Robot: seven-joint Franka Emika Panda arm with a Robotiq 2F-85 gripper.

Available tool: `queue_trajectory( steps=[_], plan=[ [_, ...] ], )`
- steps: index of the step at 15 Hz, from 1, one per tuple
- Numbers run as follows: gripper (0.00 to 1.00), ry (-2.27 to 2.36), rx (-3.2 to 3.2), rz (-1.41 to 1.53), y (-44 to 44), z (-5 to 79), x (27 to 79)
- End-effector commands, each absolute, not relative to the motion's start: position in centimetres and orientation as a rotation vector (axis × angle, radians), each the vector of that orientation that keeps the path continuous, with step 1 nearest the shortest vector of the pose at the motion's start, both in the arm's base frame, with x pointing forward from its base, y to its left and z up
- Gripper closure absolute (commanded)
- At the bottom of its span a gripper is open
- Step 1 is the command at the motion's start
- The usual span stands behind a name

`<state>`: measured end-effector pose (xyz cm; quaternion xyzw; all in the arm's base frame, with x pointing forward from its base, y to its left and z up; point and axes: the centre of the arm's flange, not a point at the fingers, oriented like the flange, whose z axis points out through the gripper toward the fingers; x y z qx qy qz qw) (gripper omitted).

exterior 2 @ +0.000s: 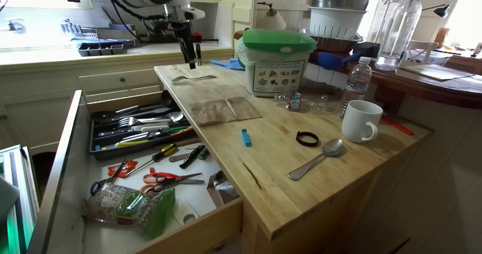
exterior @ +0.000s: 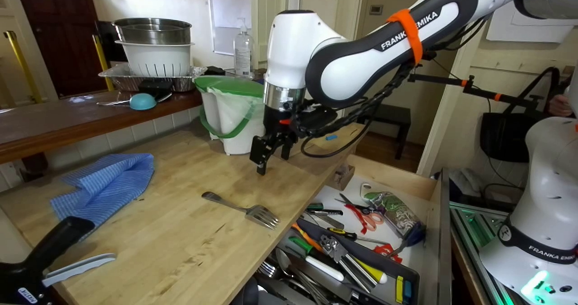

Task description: Pick up the folk from the counter and put it in the drawer

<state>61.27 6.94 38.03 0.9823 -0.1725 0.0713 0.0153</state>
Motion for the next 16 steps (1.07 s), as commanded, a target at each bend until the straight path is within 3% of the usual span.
queue_trajectory(
  steps=[1, 11, 16],
  plan=[
    [0.00, -0.513, 3.059, 0.167, 7.1, 34.5, 62.4],
    [0.00, -0.342, 3.075, 0.182, 11.0, 32.0, 64.4],
    [0.11, -0.348, 3.065, 0.189, 11.6, 31.7, 67.1]
  ],
)
